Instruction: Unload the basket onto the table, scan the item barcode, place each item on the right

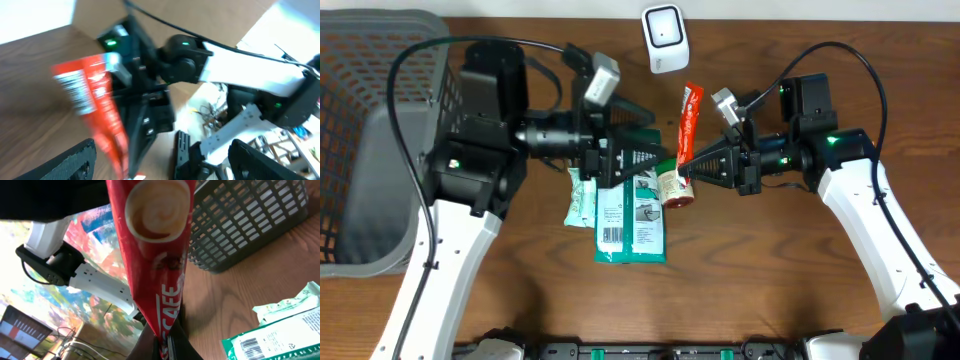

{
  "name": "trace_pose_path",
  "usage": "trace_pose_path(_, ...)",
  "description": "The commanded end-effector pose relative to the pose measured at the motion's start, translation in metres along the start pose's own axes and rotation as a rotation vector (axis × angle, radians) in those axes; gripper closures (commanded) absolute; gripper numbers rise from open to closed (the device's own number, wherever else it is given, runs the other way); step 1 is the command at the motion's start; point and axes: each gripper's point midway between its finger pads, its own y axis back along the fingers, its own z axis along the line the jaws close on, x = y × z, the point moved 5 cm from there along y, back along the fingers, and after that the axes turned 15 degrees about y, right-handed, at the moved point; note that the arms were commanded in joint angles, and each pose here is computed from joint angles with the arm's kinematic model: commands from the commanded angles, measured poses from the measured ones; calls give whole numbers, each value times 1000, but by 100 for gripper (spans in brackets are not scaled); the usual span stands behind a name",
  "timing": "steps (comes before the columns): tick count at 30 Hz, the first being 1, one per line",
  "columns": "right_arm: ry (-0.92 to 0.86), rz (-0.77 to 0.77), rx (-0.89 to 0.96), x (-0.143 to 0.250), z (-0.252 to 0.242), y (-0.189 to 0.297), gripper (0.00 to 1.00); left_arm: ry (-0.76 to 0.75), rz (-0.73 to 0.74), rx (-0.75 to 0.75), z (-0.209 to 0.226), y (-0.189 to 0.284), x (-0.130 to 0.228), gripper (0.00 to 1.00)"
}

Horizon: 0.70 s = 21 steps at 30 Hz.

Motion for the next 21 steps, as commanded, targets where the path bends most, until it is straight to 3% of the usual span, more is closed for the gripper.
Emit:
trace_pose_path(1, 19, -14, -46, -9, 13, -3, 99, -55, 16, 24, -10, -10, 0, 16)
trace_pose_path(7, 87, -8, -61, -19, 40, -6, 99, -53, -13, -79, 3, -15, -4, 16)
trace_pose_path(13, 173, -12, -61, -28, 68, -4, 99, -55, -5, -68, 0, -18, -2, 16)
trace_pose_path(21, 178, -10, -64, -28, 70, -5, 99, -101, 22, -15, -14, -34, 2, 15)
